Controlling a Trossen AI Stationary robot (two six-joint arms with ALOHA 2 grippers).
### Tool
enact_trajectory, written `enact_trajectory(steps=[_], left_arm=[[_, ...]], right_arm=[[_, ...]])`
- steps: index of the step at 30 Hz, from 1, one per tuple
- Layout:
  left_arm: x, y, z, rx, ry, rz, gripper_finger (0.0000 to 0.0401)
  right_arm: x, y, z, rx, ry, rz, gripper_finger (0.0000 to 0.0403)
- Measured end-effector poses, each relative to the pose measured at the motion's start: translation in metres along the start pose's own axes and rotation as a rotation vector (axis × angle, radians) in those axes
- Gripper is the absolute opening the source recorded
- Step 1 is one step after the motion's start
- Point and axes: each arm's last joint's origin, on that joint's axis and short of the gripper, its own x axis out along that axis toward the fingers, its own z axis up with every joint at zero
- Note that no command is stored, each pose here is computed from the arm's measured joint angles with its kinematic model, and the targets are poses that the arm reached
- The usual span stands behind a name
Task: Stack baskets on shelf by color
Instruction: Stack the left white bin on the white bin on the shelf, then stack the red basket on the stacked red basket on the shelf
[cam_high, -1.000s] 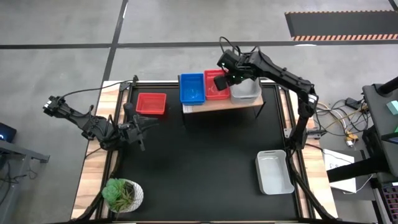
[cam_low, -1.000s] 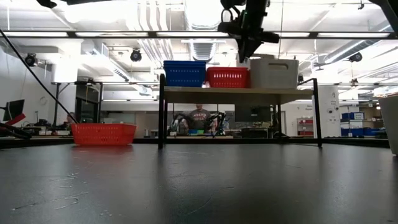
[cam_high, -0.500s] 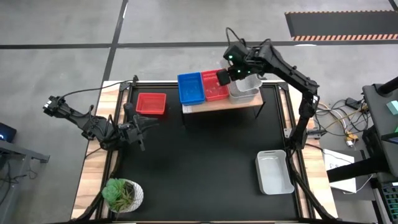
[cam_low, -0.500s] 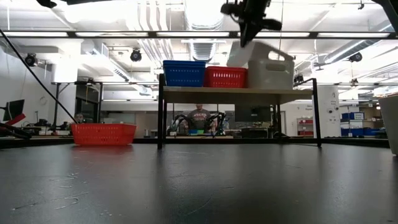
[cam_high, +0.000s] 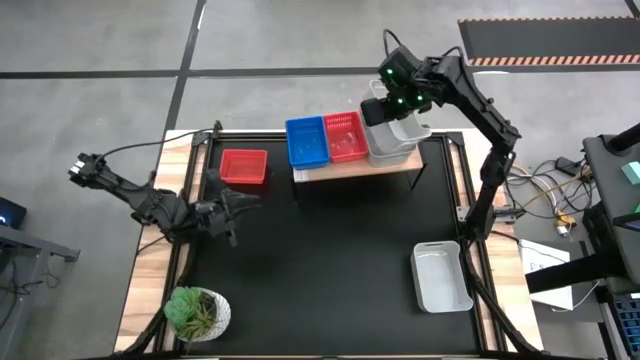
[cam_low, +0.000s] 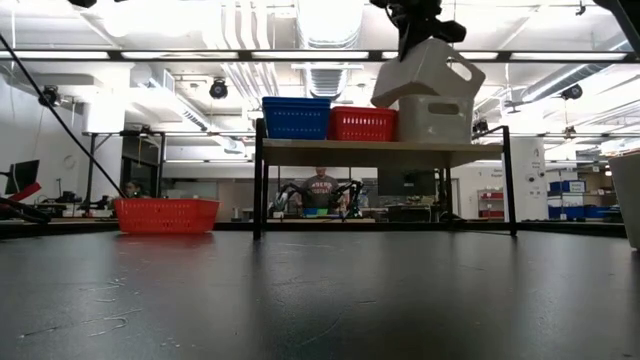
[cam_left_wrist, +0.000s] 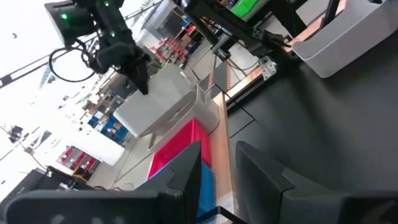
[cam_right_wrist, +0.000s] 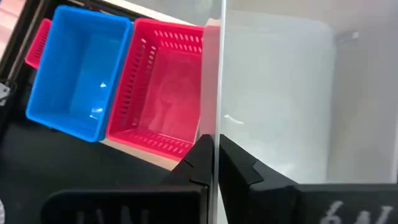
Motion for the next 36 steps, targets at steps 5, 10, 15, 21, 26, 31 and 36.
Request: enact_trajectory(steps=[5,10,15,21,26,31,36], left_arm=[[0.004,-0.002,0.003,0.025,-0.008,0.003,0.0083],[0.005,-0.004,0.003,0.034,-0.003,-0.001,0.0083],[0.003,-0.002,0.003,0.027,-0.008,0.004,0.0083],[0.003,-0.002,0.002,0.027,-0.007,0.004,0.0083],[0.003,-0.002,0.002,0.029,-0.006,0.003,0.0083],[0.003,-0.003,0.002,0.028,-0.008,0.001,0.0083],[0.004,-0.003,0.003,0.014,-0.018,0.000,0.0083]], right_arm=[[0.016,0.002,0.005,-0.013,0.029,-0.024,0.0011],[0.039,0.006,0.010,-0.021,0.066,-0.057,0.0011],[0.062,0.008,0.014,-0.035,0.113,-0.091,0.0011],[0.075,0.012,0.015,-0.054,0.142,-0.101,0.0011],[0.073,0.013,0.014,-0.071,0.146,-0.075,0.0036],[0.054,0.011,0.012,-0.086,0.124,-0.028,0.0091],[0.022,0.003,0.006,-0.301,0.072,0.036,0.0118]])
